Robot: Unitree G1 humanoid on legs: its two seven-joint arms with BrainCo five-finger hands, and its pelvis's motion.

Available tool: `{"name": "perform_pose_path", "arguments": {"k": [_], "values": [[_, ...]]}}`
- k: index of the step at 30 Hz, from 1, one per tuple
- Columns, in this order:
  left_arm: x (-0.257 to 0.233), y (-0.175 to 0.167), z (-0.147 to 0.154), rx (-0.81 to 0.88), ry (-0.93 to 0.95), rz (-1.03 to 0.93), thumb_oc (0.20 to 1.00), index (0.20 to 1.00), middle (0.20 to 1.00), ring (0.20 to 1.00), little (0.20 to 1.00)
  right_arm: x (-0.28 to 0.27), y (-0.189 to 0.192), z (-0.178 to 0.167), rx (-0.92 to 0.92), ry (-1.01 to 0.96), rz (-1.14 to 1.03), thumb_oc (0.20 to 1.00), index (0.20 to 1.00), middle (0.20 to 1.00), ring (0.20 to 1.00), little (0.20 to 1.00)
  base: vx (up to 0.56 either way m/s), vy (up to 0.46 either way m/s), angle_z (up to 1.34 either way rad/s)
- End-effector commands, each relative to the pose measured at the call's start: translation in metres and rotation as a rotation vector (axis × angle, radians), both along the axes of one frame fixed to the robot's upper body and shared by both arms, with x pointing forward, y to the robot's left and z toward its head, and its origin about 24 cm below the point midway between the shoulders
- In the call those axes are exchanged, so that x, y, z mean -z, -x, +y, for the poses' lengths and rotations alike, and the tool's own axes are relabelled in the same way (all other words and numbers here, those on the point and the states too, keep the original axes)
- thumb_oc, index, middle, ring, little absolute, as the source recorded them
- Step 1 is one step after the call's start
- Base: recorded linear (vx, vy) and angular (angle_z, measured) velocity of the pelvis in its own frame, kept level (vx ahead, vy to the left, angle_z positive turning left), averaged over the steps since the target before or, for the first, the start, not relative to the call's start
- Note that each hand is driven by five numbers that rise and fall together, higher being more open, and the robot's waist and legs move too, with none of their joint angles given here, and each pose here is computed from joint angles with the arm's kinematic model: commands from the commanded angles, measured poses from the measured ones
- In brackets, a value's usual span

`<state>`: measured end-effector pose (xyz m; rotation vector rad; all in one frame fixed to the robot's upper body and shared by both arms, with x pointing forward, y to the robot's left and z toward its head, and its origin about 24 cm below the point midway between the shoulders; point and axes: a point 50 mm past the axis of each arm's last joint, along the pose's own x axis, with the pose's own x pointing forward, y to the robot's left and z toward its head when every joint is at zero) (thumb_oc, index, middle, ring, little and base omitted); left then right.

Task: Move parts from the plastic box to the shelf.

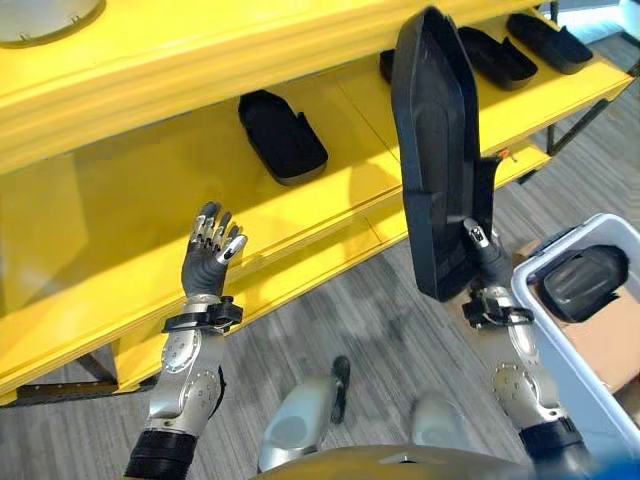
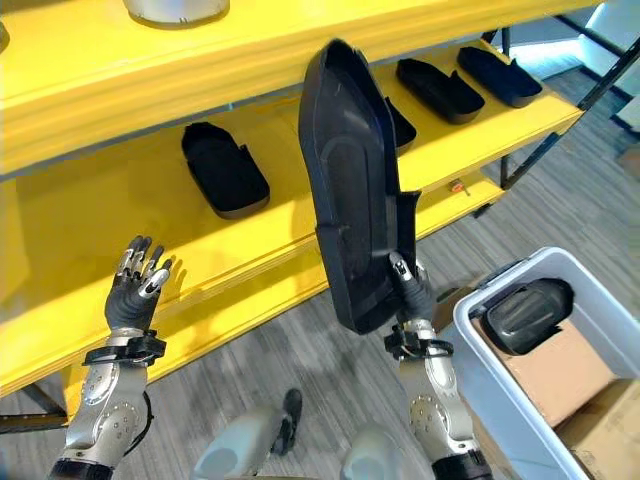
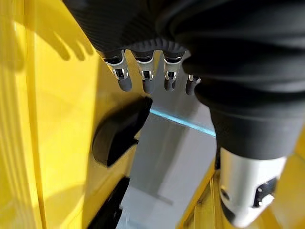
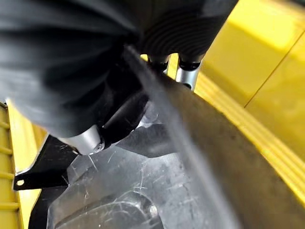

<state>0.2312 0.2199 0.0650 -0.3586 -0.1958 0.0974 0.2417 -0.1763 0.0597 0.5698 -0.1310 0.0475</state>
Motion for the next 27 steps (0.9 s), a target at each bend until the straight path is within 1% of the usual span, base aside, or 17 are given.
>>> {"name": "perform_pose_path", "arguments": {"k": [1, 6, 9, 12, 14, 17, 19, 23, 27], "values": [[-0.026, 0.008, -0.008, 0.051, -0.064, -0.146, 1.0, 1.0, 1.0, 1.0, 1.0, -0.035, -0.011, -0.002, -0.037, -0.006, -0.209, 0.2, 0.2, 0.2, 0.2, 0.2, 0.09, -0.059, 0.24], [-0.017, 0.014, -0.01, 0.033, 0.006, -0.122, 1.0, 1.0, 1.0, 1.0, 1.0, -0.034, -0.01, -0.001, -0.045, -0.025, -0.204, 0.2, 0.2, 0.2, 0.2, 0.2, 0.06, -0.07, 0.07], [-0.017, 0.017, -0.011, 0.043, 0.006, -0.125, 1.0, 1.0, 1.0, 1.0, 1.0, -0.034, -0.009, -0.003, -0.037, -0.025, -0.204, 0.2, 0.2, 0.2, 0.2, 0.2, 0.03, -0.027, 0.19], [-0.015, 0.016, -0.013, 0.056, 0.012, -0.113, 1.0, 1.0, 1.0, 1.0, 1.0, -0.03, -0.005, -0.01, -0.011, -0.025, -0.182, 0.2, 0.2, 0.2, 0.2, 0.2, -0.02, -0.005, 0.41], [-0.019, 0.012, -0.013, 0.065, 0.012, -0.127, 1.0, 1.0, 1.0, 1.0, 1.0, -0.032, -0.003, -0.021, 0.025, -0.01, -0.187, 0.2, 0.2, 0.2, 0.2, 0.2, -0.12, 0.095, 0.78], [-0.019, 0.015, -0.008, 0.042, 0.019, -0.127, 1.0, 1.0, 1.0, 1.0, 1.0, -0.022, 0.01, -0.034, 0.084, -0.006, -0.137, 0.2, 0.2, 0.2, 0.2, 0.2, -0.04, 0.376, 1.14], [-0.02, 0.014, -0.009, 0.043, 0.018, -0.125, 1.0, 1.0, 1.0, 1.0, 1.0, -0.018, 0.012, -0.037, 0.104, -0.013, -0.118, 0.2, 0.2, 0.2, 0.2, 0.2, 0.07, 0.408, 0.97], [-0.018, 0.014, -0.009, 0.06, 0.019, -0.12, 1.0, 1.0, 1.0, 1.0, 1.0, -0.023, 0.011, -0.034, 0.083, -0.015, -0.136, 0.2, 0.2, 0.2, 0.2, 0.2, 0.11, 0.324, 0.21], [-0.022, 0.017, -0.002, 0.08, -0.035, -0.118, 1.0, 1.0, 1.0, 1.0, 1.0, -0.02, 0.015, -0.033, 0.07, -0.023, -0.125, 0.2, 0.2, 0.2, 0.2, 0.2, 0.06, 0.251, 0.61]]}}
